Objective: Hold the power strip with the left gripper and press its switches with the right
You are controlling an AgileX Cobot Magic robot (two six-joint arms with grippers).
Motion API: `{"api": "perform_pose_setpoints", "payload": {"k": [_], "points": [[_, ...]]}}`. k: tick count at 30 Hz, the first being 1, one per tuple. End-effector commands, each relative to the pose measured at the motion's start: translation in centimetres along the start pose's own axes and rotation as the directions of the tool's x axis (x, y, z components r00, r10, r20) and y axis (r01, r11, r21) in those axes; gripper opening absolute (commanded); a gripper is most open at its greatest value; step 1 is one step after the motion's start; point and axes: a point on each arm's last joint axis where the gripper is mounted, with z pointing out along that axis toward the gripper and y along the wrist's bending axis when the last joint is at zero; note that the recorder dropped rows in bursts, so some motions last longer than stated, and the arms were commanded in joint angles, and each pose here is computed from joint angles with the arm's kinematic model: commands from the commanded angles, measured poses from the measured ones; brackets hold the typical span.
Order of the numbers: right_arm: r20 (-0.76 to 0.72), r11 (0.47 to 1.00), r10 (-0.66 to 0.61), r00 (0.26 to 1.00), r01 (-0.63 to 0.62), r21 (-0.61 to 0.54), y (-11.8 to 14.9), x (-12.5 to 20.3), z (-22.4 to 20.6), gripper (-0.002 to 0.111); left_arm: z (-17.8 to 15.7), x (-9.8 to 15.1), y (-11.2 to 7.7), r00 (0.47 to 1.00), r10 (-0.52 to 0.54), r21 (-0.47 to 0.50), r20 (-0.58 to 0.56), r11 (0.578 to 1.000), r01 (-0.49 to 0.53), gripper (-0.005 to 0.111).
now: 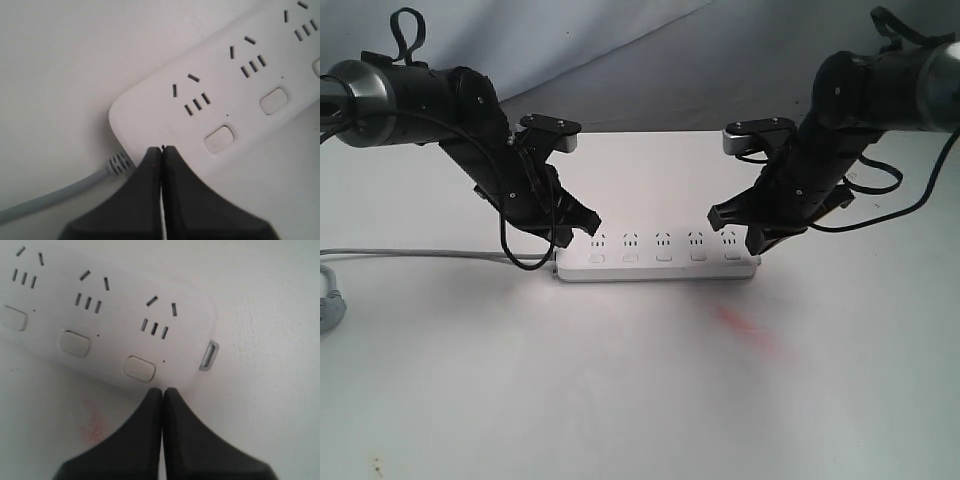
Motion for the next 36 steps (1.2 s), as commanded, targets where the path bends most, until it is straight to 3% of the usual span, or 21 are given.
{"api": "perform_pose_setpoints", "payload": {"k": [1,8,23,36], "points": [[0.017,1.000,-0.020,1.000,0.020,-0.004,0.6,-0.3,-0.1,0.000,-0.1,-0.3,-0.2,1.000,0.008,0.000,0.026,1.000,-0.008,0.000],[0.023,0.997,-0.076,0.997,0.076,0.005,2.4,-0.3,0.2,0.000,-0.1,-0.3,-0.2,1.000,0.008,0.000,0.026,1.000,-0.008,0.000],[-0.011,0.999,-0.044,0.999,0.045,0.029,1.9,-0.2,2.3,0.000,-0.1,-0.3,-0.2,1.000,0.008,0.000,0.026,1.000,-0.008,0.000],[0.055,0.999,0.010,0.998,-0.012,0.035,1.8,-0.8,2.1,0.000,-0.1,-0.3,-0.2,1.000,0.004,0.001,0.026,1.000,-0.004,0.000]]}}
